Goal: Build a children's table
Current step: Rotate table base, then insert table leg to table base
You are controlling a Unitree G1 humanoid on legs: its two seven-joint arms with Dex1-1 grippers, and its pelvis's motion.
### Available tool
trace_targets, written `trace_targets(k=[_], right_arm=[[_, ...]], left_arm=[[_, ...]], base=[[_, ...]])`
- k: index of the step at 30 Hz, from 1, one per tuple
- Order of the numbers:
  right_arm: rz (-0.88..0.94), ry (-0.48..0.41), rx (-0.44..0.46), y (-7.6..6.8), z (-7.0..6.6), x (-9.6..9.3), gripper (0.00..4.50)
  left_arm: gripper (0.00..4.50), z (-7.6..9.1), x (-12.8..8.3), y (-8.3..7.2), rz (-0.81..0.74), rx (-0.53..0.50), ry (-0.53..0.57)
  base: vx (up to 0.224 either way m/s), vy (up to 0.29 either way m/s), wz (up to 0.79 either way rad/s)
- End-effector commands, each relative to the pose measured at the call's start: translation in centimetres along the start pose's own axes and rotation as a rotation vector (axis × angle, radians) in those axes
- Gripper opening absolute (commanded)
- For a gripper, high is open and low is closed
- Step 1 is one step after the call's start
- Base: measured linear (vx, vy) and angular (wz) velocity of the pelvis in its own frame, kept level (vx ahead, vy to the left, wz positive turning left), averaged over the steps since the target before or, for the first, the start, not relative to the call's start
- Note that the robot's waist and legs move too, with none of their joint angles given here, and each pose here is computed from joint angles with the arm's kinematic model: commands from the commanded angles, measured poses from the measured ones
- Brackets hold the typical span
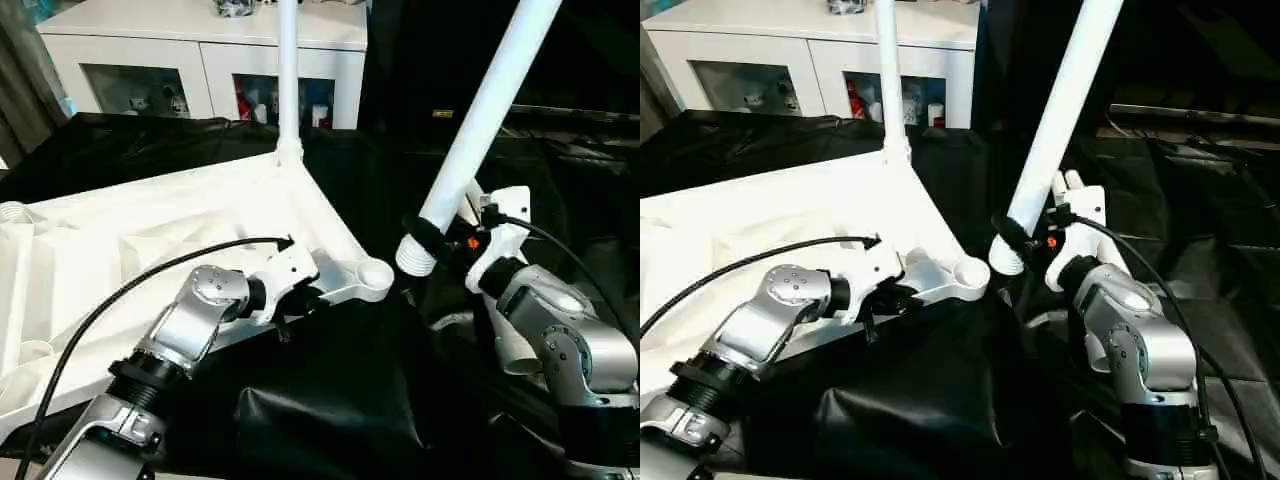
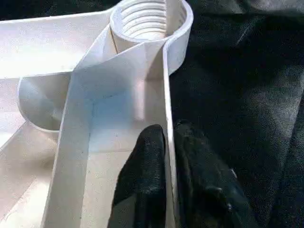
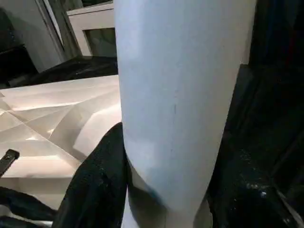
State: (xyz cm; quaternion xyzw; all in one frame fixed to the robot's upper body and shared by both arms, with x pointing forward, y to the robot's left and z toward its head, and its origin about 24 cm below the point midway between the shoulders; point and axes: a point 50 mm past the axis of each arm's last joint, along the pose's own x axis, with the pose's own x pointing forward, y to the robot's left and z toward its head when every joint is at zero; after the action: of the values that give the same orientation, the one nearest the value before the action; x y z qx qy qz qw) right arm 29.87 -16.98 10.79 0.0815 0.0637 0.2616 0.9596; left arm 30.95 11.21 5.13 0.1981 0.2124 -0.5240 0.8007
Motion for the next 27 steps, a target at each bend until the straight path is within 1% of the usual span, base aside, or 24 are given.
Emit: trace_targets(k=[1, 3, 5, 12, 14, 16, 18, 23, 25, 27], right_arm=[[0.012, -0.017, -0.004, 0.2, 0.4, 0.2, 1.88], [0.013, -0.016, -0.003, 0.2, 0.4, 0.2, 1.88], [0.014, -0.016, -0.003, 0.2, 0.3, 0.3, 1.88], [0.022, -0.011, -0.002, 0.3, 0.3, 0.4, 1.88], [0.041, 0.017, -0.001, 0.4, -0.1, 0.5, 1.88], [0.071, 0.066, -0.016, 0.6, -0.7, 0.7, 1.88], [0.087, 0.096, -0.020, 0.8, -1.4, 0.9, 1.88], [0.099, 0.112, -0.017, 0.7, -1.8, 1.3, 1.88], [0.117, 0.125, -0.020, 0.7, -2.1, 1.7, 1.88], [0.117, 0.125, -0.020, 0.7, -2.1, 1.7, 1.88]], left_arm=[[0.23, 0.0, -0.2, -0.1, 0.002, -0.009, -0.016], [0.06, -0.1, -0.2, -0.2, -0.001, -0.010, -0.017], [0.01, -0.2, -0.2, -0.3, -0.002, -0.012, -0.015], [0.00, -0.4, -0.2, -0.4, -0.015, -0.023, -0.007], [0.00, -0.3, -0.2, -0.3, -0.016, -0.024, -0.013], [0.00, -0.1, -0.2, -0.4, -0.024, -0.032, -0.031], [0.00, 0.2, -0.1, -0.4, -0.033, -0.018, -0.058], [0.00, 0.3, -0.1, -0.5, -0.039, -0.011, -0.070], [0.00, 0.4, -0.1, -0.4, -0.041, -0.010, -0.070], [0.00, 0.4, -0.1, -0.4, -0.041, -0.010, -0.070]], base=[[0.000, 0.000, 0.00], [0.000, 0.000, 0.00], [0.000, 0.000, 0.00], [0.000, 0.000, 0.00], [0.000, 0.000, 0.00], [0.000, 0.000, 0.00], [0.000, 0.000, 0.00], [0.000, 0.000, 0.00], [0.000, 0.000, 0.00], [0.000, 0.000, 0.00]])
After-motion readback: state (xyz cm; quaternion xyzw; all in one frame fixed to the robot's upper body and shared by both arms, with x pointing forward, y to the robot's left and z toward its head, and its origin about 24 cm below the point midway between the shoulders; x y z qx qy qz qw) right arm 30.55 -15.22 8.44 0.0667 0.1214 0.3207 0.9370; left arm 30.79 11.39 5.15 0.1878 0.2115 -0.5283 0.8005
